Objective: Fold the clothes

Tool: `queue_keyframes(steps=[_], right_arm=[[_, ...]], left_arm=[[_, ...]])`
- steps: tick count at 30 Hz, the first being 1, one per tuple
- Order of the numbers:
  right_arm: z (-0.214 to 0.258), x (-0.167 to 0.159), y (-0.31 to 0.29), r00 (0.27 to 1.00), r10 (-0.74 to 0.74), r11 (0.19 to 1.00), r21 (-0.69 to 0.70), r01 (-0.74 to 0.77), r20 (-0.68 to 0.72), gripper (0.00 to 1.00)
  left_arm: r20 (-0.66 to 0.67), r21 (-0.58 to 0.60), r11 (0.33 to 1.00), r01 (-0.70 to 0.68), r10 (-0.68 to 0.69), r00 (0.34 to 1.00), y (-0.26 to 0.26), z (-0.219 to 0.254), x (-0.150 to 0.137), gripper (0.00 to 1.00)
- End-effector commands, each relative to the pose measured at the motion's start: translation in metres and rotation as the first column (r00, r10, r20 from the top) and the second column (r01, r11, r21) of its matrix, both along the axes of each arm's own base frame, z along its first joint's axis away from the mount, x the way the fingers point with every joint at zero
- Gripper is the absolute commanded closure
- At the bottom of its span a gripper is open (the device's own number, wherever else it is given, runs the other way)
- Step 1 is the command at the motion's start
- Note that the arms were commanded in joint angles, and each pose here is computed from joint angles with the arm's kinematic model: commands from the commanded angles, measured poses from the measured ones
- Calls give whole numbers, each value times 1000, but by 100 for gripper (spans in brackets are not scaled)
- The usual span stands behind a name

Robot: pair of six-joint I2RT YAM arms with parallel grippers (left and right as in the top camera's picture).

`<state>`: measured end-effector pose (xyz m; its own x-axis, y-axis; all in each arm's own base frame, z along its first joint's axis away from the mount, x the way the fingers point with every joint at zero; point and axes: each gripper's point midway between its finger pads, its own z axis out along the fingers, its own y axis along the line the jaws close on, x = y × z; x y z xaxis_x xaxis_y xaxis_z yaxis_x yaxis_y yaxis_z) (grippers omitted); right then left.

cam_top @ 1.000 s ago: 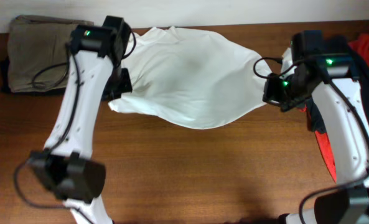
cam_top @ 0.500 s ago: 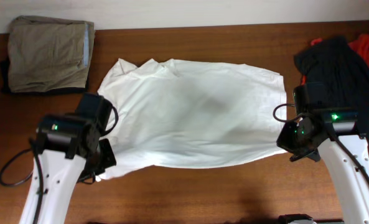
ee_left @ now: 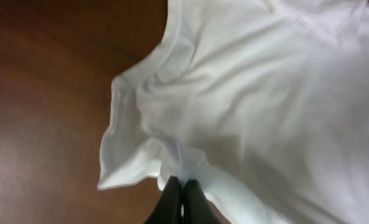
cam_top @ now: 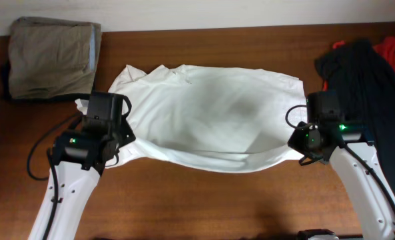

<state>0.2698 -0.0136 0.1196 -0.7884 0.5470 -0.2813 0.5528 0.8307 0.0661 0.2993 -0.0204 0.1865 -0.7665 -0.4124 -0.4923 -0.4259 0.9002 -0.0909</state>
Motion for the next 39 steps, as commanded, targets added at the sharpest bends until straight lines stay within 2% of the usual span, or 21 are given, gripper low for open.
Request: queue_keyframes(steps=[1,4,6,8,15,17,18,20,25,31,32,33,34,35,36,37,39], right_arm=[[1,14,-4,999,-15,1000,-19,16,51,96],[-3,25,-15,997,-34,996,-84,39,67,96],[-13,34,-25,997,-47,988,-143,55,58,96],[-32,49,-19,999,-19,993,-117,24,41,96],[-52,79,-17,996,-8,994,-112,17,86,96],[-51,82,-17,995,-7,994,-111,18,98,89],[-51,84,-17,995,-7,994,-111,19,104,89],[-51,86,-17,994,-7,994,-107,19,110,96],[-56,93,-16,993,-7,994,-107,20,121,96],[-57,94,-16,992,-7,994,-107,21,125,84],[-57,94,-16,992,-7,994,-107,21,126,77],[-57,95,-16,992,-6,994,-107,20,128,41],[-56,95,-17,992,-8,994,-111,22,129,11],[-54,96,-18,991,6,993,-117,10,131,1],[-50,98,-22,991,4,993,-120,12,131,1],[-44,98,-26,992,-6,993,-120,21,126,1],[-22,96,-42,994,-51,991,-117,63,102,1]], left_arm=[[20,37,999,-31,30,999,5,-8,19,99],[-6,60,997,-37,38,999,3,-35,45,99],[-9,154,985,-78,80,997,17,-46,55,99],[-23,203,975,-93,100,995,23,-62,65,99],[31,190,976,-103,99,995,17,-84,98,99],[33,190,976,-103,99,995,16,-86,100,99],[34,189,976,-104,99,995,16,-87,101,99],[43,180,978,-102,96,994,14,-86,104,99],[64,166,981,-103,93,994,12,-85,108,99],[24,165,982,-89,86,996,9,-108,112,99],[22,165,982,-89,86,996,9,-108,112,98],[22,165,982,-89,86,996,9,-108,112,85],[22,167,982,-89,86,996,9,-108,112,62],[22,179,980,-83,80,997,11,-107,113,39],[15,204,978,-41,39,999,10,-104,115,15],[8,218,976,-17,15,1000,10,-100,117,1],[-10,221,975,1,1,1000,9,-76,116,1]])
